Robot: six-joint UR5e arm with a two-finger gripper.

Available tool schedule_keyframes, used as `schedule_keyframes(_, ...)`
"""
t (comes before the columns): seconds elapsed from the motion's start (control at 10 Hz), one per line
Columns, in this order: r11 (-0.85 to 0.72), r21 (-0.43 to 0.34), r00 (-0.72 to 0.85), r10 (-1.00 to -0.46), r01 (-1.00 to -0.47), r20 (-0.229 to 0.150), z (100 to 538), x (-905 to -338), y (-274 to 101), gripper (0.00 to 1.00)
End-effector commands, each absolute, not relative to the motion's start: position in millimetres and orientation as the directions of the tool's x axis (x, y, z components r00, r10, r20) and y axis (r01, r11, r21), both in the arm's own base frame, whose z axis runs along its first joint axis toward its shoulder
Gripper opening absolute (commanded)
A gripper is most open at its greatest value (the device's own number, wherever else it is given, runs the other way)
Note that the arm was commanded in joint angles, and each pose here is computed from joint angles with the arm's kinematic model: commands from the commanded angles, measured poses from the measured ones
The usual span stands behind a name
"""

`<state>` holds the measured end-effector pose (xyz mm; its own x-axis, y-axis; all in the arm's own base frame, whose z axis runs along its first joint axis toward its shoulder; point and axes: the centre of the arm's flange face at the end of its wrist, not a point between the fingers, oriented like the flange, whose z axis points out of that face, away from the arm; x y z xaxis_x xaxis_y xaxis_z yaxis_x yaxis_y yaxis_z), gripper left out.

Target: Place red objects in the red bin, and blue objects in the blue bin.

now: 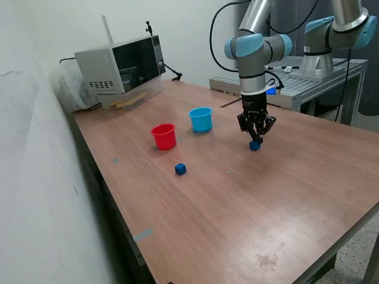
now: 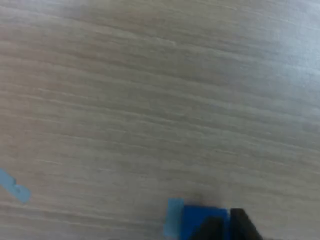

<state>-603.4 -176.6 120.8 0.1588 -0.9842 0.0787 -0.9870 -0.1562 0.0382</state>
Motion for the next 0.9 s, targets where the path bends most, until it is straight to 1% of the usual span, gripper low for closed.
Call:
schedule_keyframes(0.0,-0.152,0.037,0.155,-0.985,-0.988,0.081,120.0,-603.5,-174.3,0.0)
schedule_keyframes(0.4,-0.154,0.039,0.157,-0.984,-0.987,0.079,120.5,-603.8,-175.1,0.0)
schedule_keyframes(0.5,-0.155,0.039,0.158,-0.984,-0.987,0.078,120.5,-603.8,-175.0,1.0)
schedule_keyframes(0.8,-0.159,0.038,0.161,-0.984,-0.987,0.07,121.2,-603.3,-176.1,1.0)
